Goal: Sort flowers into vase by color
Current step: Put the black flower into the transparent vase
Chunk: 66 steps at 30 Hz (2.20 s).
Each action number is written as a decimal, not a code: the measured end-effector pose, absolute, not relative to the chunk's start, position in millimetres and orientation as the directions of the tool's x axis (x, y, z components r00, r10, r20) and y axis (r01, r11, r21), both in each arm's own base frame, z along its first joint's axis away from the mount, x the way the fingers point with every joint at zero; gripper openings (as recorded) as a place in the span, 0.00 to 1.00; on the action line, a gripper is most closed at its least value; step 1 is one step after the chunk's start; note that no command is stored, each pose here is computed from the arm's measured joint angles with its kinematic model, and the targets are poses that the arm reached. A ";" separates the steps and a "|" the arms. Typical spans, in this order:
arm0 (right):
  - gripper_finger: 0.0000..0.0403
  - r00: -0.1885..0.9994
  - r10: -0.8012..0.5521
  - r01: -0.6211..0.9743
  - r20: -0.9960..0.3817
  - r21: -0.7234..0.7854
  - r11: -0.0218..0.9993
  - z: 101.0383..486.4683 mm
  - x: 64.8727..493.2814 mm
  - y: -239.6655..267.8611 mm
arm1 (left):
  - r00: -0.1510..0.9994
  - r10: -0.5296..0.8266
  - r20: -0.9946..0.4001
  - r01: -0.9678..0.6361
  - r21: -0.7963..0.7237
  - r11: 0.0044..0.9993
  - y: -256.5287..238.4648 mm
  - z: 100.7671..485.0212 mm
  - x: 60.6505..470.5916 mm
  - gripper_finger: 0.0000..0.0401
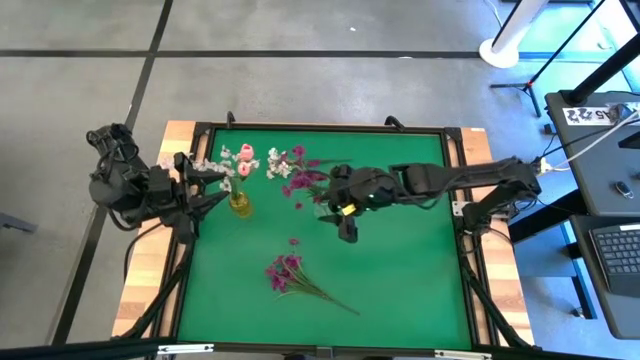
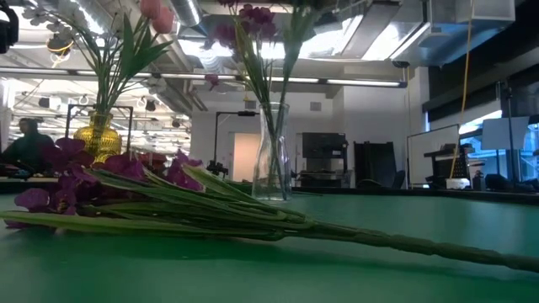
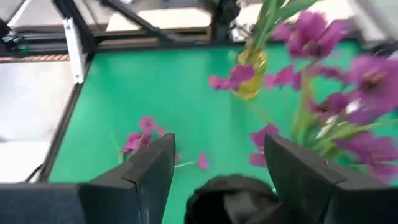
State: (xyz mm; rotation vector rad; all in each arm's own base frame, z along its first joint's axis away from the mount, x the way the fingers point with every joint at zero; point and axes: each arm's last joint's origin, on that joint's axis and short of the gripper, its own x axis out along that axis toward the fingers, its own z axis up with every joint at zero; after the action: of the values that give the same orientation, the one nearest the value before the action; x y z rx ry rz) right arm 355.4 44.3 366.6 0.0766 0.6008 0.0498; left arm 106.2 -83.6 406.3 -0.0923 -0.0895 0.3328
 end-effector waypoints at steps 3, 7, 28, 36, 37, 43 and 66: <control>0.60 0.813 0.148 -0.075 -0.563 0.152 0.986 359.7 364.0 41.3 | 0.942 0.330 0.066 -0.322 -0.111 0.940 -83.7 405.0 106.4 0.47; 0.60 0.822 0.248 -0.153 -0.513 0.220 0.963 361.7 369.6 40.4 | 0.940 0.337 0.057 -0.330 -0.098 0.939 -83.7 403.3 106.5 0.47; 0.60 0.793 0.356 -0.189 -0.495 0.355 0.915 361.3 370.4 29.5 | 0.938 0.343 0.047 -0.337 -0.100 0.936 -83.7 401.2 106.6 0.47; 0.60 0.773 0.403 -0.200 -0.489 0.414 0.888 360.9 369.9 21.9 | 0.938 0.344 0.047 -0.338 -0.100 0.936 -83.6 401.2 106.6 0.47; 0.60 0.763 0.419 -0.199 -0.493 0.438 0.877 360.2 369.2 21.7 | 0.938 0.343 0.047 -0.338 -0.099 0.936 -83.6 401.2 106.5 0.47; 0.60 0.734 0.469 -0.212 -0.492 0.490 0.845 359.8 367.3 22.2 | 0.938 0.344 0.047 -0.338 -0.099 0.936 -83.7 401.1 106.6 0.47; 0.60 0.822 0.387 -0.239 -0.417 0.364 0.900 388.9 349.4 19.6 | 0.939 0.343 0.040 -0.337 -0.101 0.936 -83.8 399.6 106.8 0.47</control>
State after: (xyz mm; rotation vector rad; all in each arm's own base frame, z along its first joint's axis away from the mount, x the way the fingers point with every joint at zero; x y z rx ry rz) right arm 349.4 19.6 388.9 0.3046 0.5047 0.3383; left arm 106.8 -83.8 399.6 -0.0935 -0.0573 0.3477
